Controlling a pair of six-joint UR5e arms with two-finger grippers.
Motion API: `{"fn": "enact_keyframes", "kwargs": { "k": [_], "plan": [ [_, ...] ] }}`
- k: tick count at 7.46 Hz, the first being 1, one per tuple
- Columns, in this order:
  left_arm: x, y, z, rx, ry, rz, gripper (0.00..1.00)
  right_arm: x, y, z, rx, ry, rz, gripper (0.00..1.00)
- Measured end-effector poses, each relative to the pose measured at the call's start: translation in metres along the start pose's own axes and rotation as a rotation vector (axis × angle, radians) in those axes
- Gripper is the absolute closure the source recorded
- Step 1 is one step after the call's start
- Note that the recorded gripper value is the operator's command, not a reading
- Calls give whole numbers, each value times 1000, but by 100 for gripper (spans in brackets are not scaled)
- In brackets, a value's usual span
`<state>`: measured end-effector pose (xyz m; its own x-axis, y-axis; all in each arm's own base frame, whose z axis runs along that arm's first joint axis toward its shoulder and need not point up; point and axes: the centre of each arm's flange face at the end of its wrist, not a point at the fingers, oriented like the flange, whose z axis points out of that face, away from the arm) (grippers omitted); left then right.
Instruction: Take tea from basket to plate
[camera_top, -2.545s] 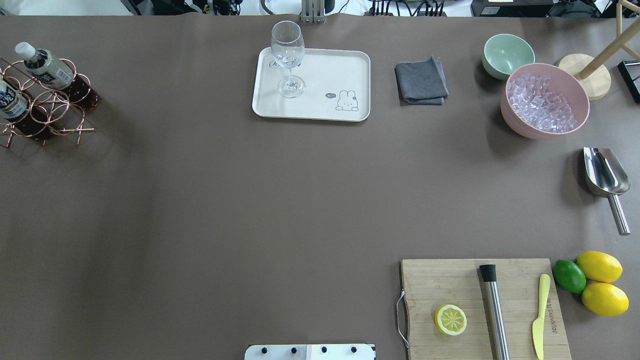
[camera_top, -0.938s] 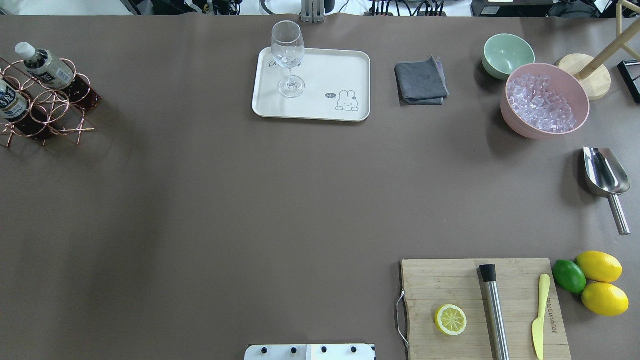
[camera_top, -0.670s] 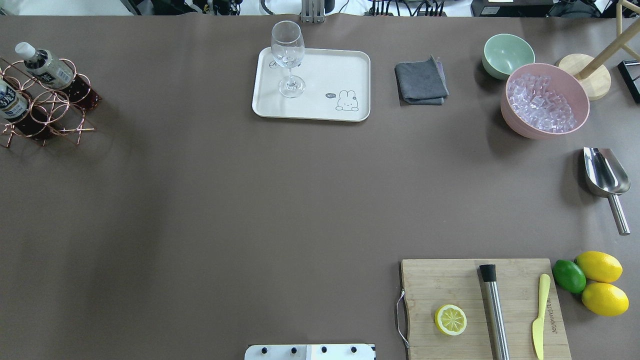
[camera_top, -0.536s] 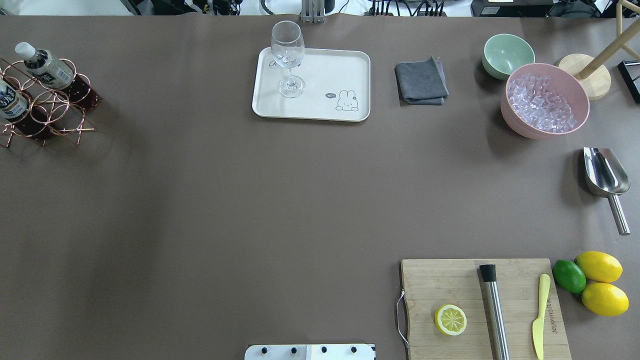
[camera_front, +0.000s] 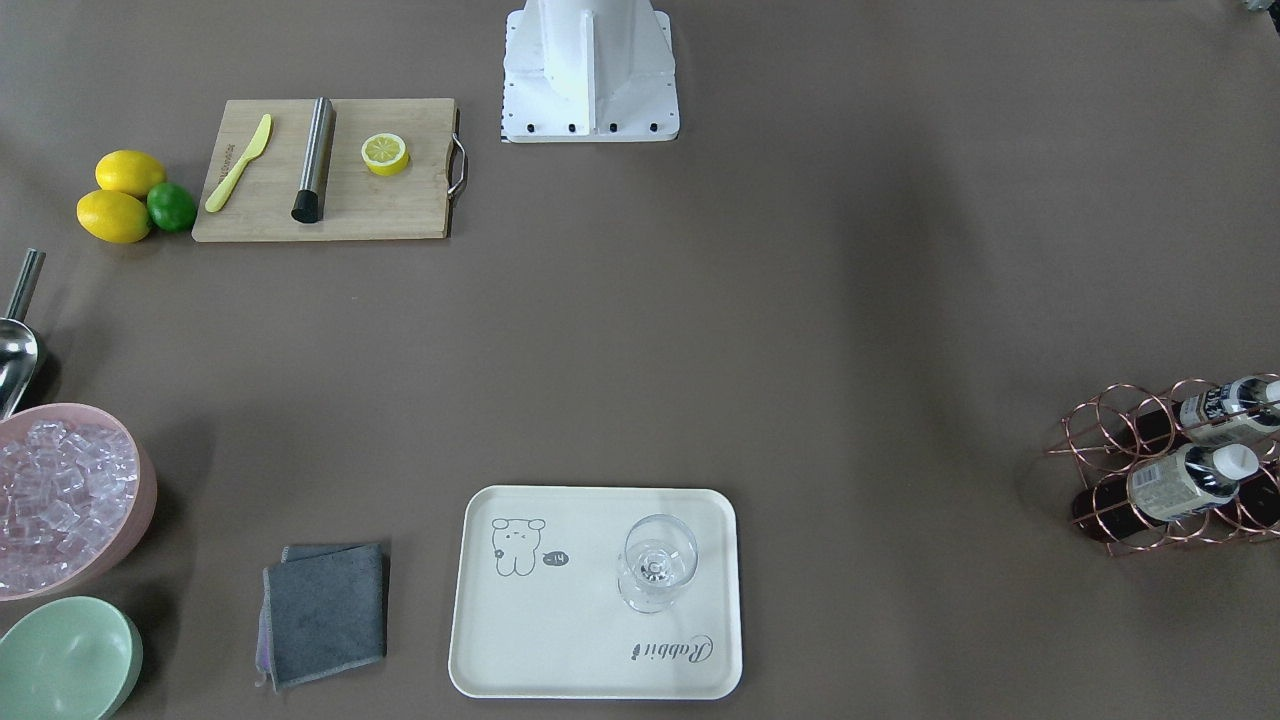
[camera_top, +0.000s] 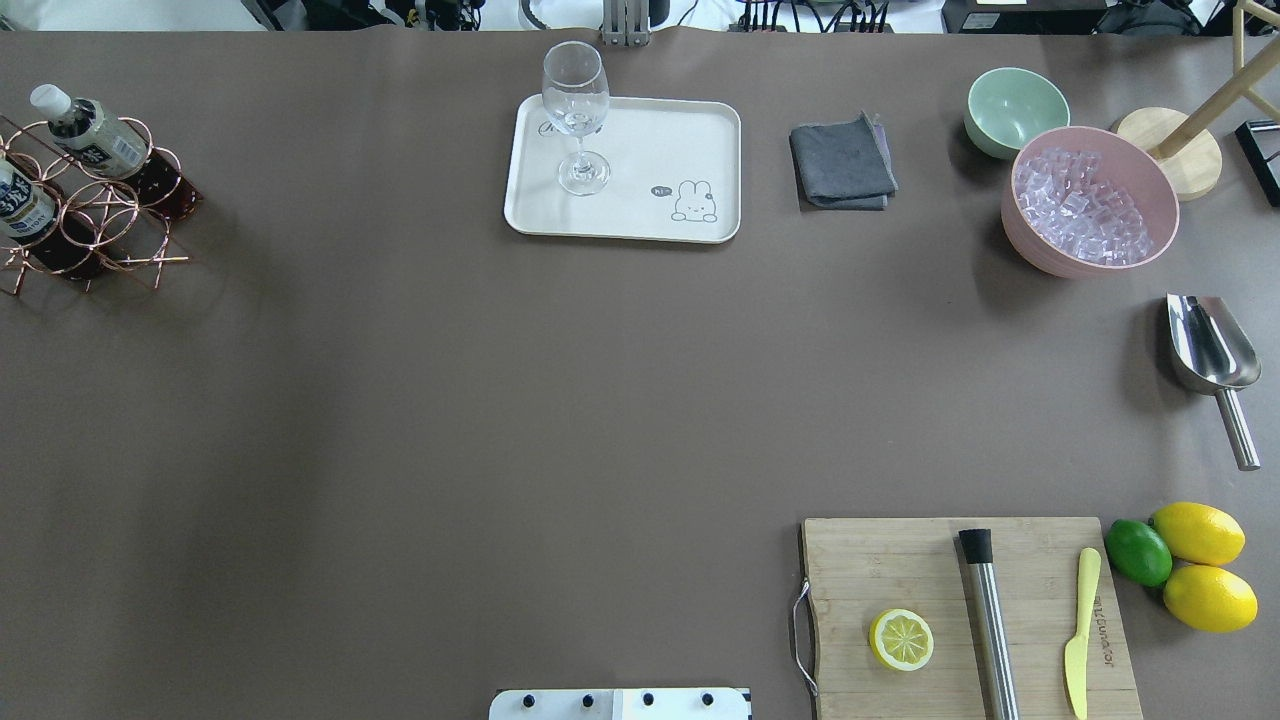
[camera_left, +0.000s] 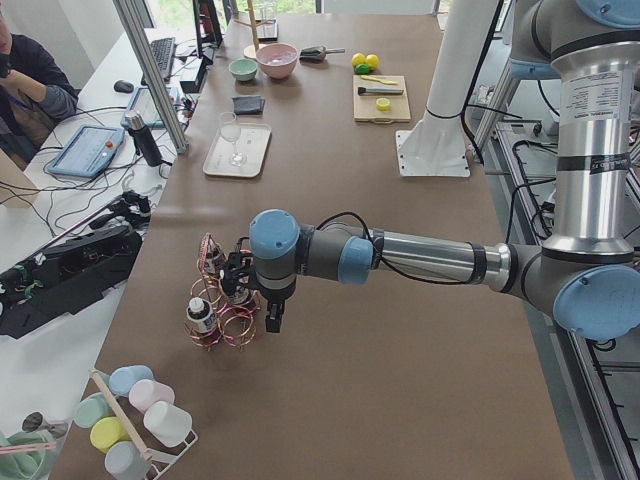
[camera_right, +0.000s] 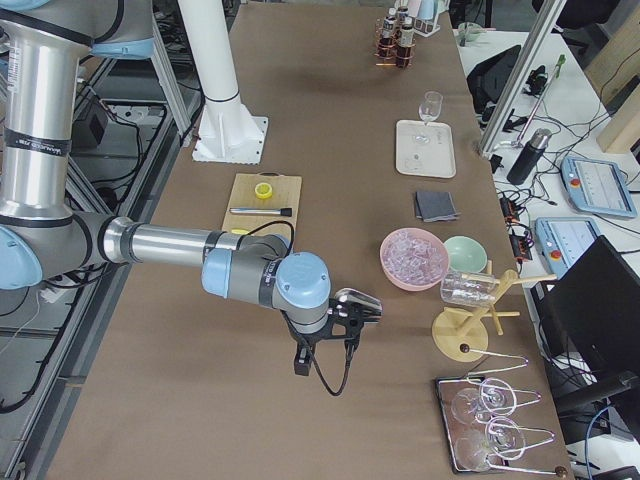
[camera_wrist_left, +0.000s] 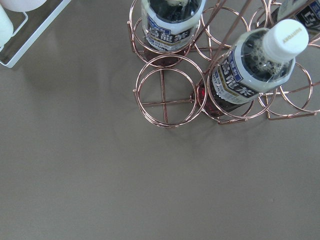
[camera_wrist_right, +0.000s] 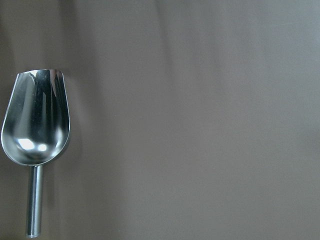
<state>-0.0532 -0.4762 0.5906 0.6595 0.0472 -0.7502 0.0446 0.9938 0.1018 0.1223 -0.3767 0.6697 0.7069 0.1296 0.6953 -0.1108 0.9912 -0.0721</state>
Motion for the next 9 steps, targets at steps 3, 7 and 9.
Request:
{"fn": "enact_keyframes", "kwargs": {
  "k": [3,7,9],
  "plan": [
    [1,0,0,0,3,0,2,0,0,0,-1,1,1,0],
    [2,0,-1,1,5,1,2,0,0,0,0,1,0,0],
    [3,0,-2,1,6,2,2,0,0,0,0,1,0,0]
  ]
}}
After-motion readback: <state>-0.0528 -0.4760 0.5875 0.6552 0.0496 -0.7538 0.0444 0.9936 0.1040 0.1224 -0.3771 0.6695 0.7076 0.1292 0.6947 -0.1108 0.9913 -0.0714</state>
